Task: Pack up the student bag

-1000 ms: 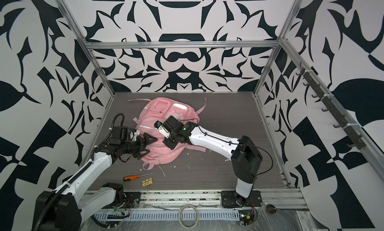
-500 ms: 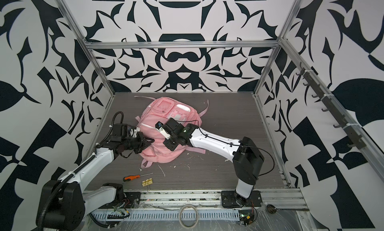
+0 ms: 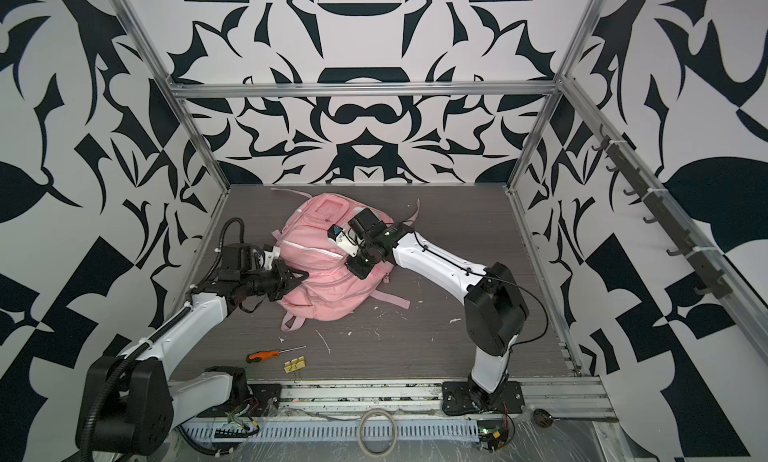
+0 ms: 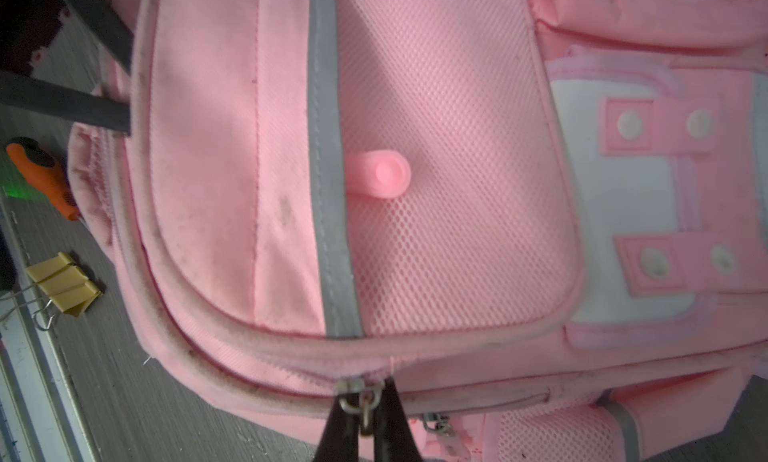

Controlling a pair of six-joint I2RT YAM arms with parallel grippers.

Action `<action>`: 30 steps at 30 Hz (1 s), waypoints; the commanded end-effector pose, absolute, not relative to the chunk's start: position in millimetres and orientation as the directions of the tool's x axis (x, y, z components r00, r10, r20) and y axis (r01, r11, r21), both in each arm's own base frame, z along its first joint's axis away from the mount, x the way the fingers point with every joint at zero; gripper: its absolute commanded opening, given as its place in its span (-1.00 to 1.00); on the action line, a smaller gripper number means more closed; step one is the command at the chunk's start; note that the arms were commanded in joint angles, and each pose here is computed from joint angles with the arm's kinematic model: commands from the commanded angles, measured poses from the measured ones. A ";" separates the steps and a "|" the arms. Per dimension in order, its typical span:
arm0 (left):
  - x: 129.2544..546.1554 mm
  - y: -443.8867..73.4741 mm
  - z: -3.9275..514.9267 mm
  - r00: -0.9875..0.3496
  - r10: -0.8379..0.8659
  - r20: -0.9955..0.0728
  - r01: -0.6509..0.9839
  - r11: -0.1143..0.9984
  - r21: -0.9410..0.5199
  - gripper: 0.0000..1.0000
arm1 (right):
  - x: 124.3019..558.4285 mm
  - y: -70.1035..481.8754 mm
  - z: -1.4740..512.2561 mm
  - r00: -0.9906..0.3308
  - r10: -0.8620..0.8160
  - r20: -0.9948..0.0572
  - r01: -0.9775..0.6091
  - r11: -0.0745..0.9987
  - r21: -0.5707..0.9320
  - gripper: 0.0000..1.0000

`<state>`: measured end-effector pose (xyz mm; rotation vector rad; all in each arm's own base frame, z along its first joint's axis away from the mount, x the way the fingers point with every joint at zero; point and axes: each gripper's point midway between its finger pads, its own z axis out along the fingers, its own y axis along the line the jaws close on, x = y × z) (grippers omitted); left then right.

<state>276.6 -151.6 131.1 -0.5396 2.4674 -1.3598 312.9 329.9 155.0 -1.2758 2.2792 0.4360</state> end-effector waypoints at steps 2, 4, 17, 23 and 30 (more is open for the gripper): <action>286.7 -152.6 128.4 -0.890 -0.452 -0.068 -0.190 0.501 -0.844 -1.00 | 358.2 273.7 219.4 -0.473 -0.576 -0.667 -0.703 0.703 -0.108 -0.13; 293.0 -168.6 132.8 -0.896 -0.439 -0.065 -0.174 0.483 -0.858 -0.99 | 351.0 257.8 227.6 -0.479 -0.517 -0.709 -0.655 0.749 -0.103 0.59; 243.8 -236.6 158.9 -0.988 -0.092 -0.123 0.048 0.576 -0.816 0.51 | 360.1 71.1 183.7 -0.734 0.272 -0.623 0.099 0.949 0.298 0.89; 282.4 -181.5 181.0 -0.967 -0.171 -0.191 0.041 0.630 -0.775 0.87 | 369.6 78.3 142.7 -0.775 0.394 -0.495 0.203 0.896 0.396 0.94; 372.2 -156.2 147.4 -0.939 -0.271 -0.212 -0.024 0.668 -0.744 0.89 | 401.9 80.8 102.0 -0.769 0.470 -0.432 0.262 0.849 0.458 0.95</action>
